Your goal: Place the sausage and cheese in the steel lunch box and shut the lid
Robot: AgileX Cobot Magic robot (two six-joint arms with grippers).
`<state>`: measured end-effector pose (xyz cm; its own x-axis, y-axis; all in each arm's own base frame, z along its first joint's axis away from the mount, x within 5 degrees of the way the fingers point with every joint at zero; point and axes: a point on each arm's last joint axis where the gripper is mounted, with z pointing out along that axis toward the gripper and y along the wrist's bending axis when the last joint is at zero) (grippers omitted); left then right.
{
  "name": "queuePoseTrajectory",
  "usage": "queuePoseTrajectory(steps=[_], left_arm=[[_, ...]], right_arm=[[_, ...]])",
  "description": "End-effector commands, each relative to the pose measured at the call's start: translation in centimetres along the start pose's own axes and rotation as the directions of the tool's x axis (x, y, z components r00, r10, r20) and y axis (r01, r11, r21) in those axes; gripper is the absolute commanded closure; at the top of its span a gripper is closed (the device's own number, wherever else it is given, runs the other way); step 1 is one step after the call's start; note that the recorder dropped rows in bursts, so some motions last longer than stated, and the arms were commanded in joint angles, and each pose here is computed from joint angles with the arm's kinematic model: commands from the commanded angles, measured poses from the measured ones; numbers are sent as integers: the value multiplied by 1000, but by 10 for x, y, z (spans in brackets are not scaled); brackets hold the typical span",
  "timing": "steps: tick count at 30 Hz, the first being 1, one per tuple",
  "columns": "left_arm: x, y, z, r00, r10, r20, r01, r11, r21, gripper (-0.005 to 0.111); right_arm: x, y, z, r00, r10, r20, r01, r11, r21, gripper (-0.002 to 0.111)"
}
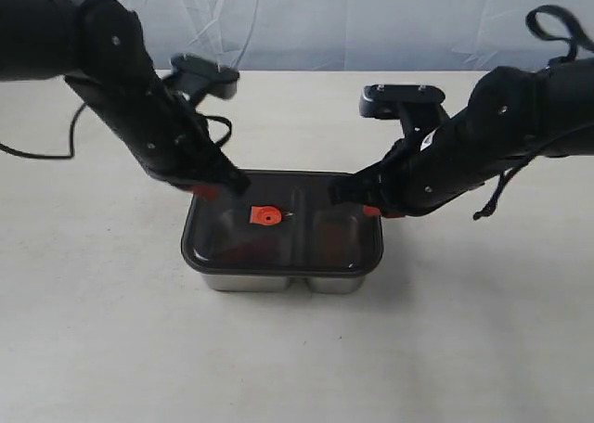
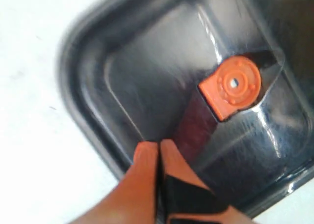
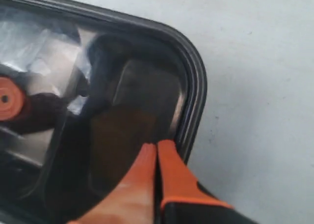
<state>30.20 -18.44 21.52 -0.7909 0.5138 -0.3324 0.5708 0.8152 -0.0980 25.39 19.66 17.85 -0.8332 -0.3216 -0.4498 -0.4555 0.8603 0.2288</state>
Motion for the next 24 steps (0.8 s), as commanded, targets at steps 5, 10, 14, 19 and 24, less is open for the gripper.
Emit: queuePoseTrajectory(steps=[5,10,14,19,24], left_arm=[[78,-23,-203,651,-36,758,82,996,-23,107],[167,-27,-183,635,-75,769,92,996,21,107],[202,-29,-167,761,-82,644,91,996,18,107],[211,-30,-166,794,-72,604,81,997,12,107],[211,-29,-167,791,-65,608,79,997,4,107]], right_arm=[[31,19,-153,960,-135,247,157,985,-71,109],[66,15,-164,939,-86,334,131,985,-115,109],[69,15,-168,938,-88,335,135,983,-121,109],[69,16,-168,939,-86,334,133,983,-122,109],[77,1,-200,894,-41,445,83,994,-76,109]])
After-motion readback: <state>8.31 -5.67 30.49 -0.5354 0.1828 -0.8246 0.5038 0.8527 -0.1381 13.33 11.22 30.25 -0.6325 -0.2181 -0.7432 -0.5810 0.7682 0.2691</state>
